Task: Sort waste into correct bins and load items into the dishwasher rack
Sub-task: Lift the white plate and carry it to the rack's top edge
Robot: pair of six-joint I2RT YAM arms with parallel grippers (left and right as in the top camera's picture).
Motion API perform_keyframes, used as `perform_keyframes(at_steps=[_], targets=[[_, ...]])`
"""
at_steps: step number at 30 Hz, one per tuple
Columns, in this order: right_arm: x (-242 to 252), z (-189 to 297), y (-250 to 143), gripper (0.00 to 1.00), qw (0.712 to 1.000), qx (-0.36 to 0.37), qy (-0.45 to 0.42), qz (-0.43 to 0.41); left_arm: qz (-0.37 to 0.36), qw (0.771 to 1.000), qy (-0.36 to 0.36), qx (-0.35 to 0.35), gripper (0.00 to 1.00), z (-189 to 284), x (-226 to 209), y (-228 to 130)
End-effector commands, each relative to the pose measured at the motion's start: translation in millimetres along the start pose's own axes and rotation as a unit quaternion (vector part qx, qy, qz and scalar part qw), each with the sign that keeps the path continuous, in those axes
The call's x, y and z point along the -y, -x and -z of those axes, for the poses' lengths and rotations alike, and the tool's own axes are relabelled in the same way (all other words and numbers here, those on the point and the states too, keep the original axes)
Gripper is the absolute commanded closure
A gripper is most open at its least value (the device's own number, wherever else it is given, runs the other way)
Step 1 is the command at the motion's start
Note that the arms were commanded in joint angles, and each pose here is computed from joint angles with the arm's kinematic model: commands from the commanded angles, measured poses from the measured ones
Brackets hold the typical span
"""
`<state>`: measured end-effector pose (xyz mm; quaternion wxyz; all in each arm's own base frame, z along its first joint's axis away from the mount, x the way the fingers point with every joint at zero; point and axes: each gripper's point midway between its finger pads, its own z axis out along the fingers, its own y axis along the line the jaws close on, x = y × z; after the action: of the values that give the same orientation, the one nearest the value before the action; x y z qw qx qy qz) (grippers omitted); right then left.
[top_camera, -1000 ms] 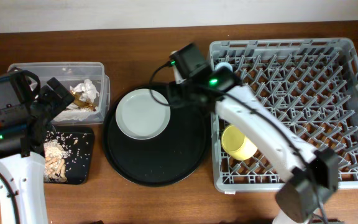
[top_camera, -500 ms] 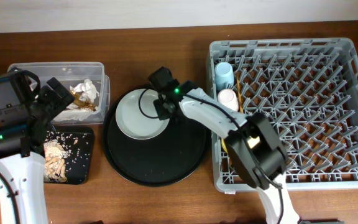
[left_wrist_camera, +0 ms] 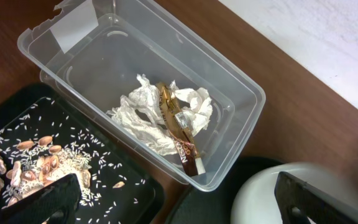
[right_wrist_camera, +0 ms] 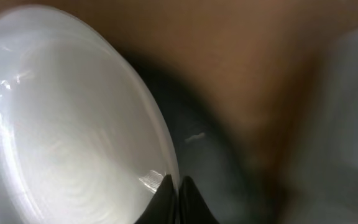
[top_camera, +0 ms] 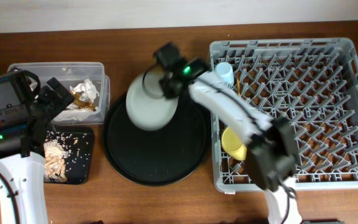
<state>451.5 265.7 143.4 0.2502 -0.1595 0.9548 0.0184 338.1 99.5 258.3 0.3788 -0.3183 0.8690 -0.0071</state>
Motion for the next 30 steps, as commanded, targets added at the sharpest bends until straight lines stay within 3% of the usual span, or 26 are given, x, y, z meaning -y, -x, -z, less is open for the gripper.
perform_keyframes(at_steps=[1,4,5,14,20,30], targets=[[123.4,158.6,57.7,0.96,0.956,0.153,-0.247,-0.045,0.004,1.0,-0.005,0.007,0.01,3.9,1.1,4.5],[208.3,225.7,33.0,0.96,0.875,0.139,-0.459,-0.073,0.004,1.0,-0.005,0.007,0.01,3.9,1.1,4.5],[216.0,227.7,29.3,0.96,0.87,0.131,-0.47,-0.074,0.004,1.0,-0.005,0.007,0.01,3.9,1.1,4.5],[264.6,153.6,-19.2,0.96,0.897,0.013,-0.425,-0.122,0.004,1.0,-0.005,0.007,0.01,3.9,1.1,4.5],[292.6,127.4,-49.8,0.96,0.872,-0.039,-0.47,-0.13,0.004,1.0,-0.005,0.007,0.01,3.9,1.1,4.5],[295.8,122.0,-48.0,0.96,0.874,-0.038,-0.467,-0.129,0.004,1.0,-0.005,0.007,0.01,3.9,1.1,4.5]])
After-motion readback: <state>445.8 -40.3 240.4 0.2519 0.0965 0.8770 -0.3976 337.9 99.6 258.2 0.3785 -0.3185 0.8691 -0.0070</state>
